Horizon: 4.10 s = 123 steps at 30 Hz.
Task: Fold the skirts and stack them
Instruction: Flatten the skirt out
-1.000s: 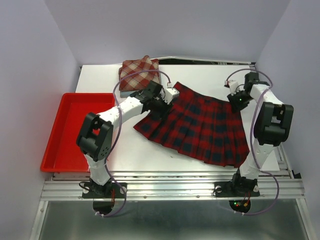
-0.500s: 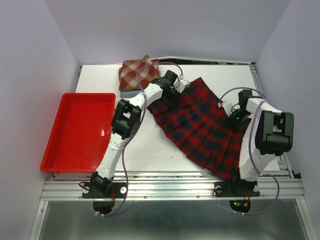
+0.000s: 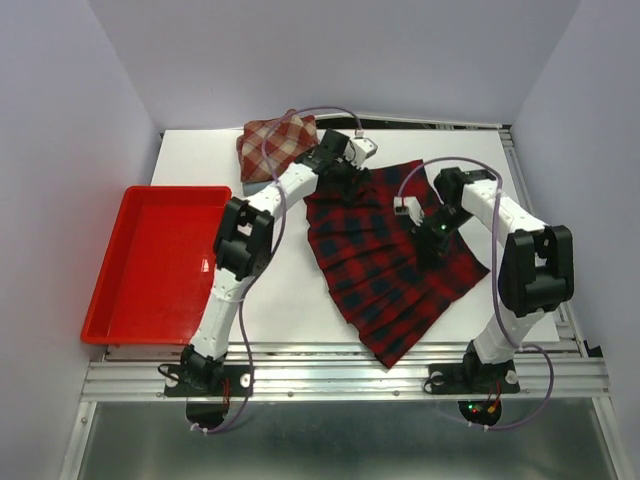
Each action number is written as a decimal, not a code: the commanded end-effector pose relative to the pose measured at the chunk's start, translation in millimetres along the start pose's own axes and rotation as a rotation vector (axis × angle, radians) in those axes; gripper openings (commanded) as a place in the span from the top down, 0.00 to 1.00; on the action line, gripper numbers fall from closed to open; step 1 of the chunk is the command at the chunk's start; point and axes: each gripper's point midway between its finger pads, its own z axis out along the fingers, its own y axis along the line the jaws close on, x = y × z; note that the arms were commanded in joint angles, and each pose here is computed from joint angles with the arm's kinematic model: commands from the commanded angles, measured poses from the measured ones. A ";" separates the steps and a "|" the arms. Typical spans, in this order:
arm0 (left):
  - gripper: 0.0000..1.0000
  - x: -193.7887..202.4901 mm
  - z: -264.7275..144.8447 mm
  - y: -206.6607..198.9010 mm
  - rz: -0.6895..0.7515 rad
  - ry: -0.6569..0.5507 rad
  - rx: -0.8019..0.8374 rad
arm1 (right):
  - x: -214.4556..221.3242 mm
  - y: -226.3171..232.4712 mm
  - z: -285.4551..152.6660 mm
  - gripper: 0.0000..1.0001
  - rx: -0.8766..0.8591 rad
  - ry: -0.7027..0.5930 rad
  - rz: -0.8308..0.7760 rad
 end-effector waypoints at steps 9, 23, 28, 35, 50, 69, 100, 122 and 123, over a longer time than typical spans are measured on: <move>0.22 -53.1 -159.1 -52.1 0.117 -0.193 0.123 | -72.1 -113.0 -51.9 0.74 0.507 -0.213 0.090; 0.34 84.3 -125.7 -160.2 0.130 0.083 0.377 | 30.3 -109.0 21.6 0.79 0.352 0.067 0.254; 0.35 102.8 -105.1 -148.0 0.147 0.159 0.321 | 13.2 -17.7 38.2 0.79 0.062 0.016 0.195; 0.33 84.6 -116.0 -133.7 0.140 0.101 0.274 | -61.6 -42.9 -31.1 0.73 0.200 -0.258 0.277; 0.20 -52.5 -173.7 -162.5 0.082 -0.351 0.107 | -8.9 -141.8 -89.5 0.67 0.406 -0.468 0.638; 0.10 -135.9 -63.0 -218.1 -0.332 -0.459 -0.182 | 26.6 -158.6 -15.7 0.59 0.351 -0.421 0.765; 0.42 -83.9 -14.2 -246.3 -0.270 -0.340 -0.277 | 31.0 -126.8 11.4 0.75 0.184 -0.401 0.802; 0.44 -131.1 -62.0 -242.9 -0.328 -0.427 -0.112 | 22.6 -119.7 -10.3 0.70 0.217 -0.465 0.703; 0.45 -134.2 -66.8 -240.2 -0.342 -0.427 -0.101 | 19.2 -119.1 -15.6 0.69 0.225 -0.481 0.686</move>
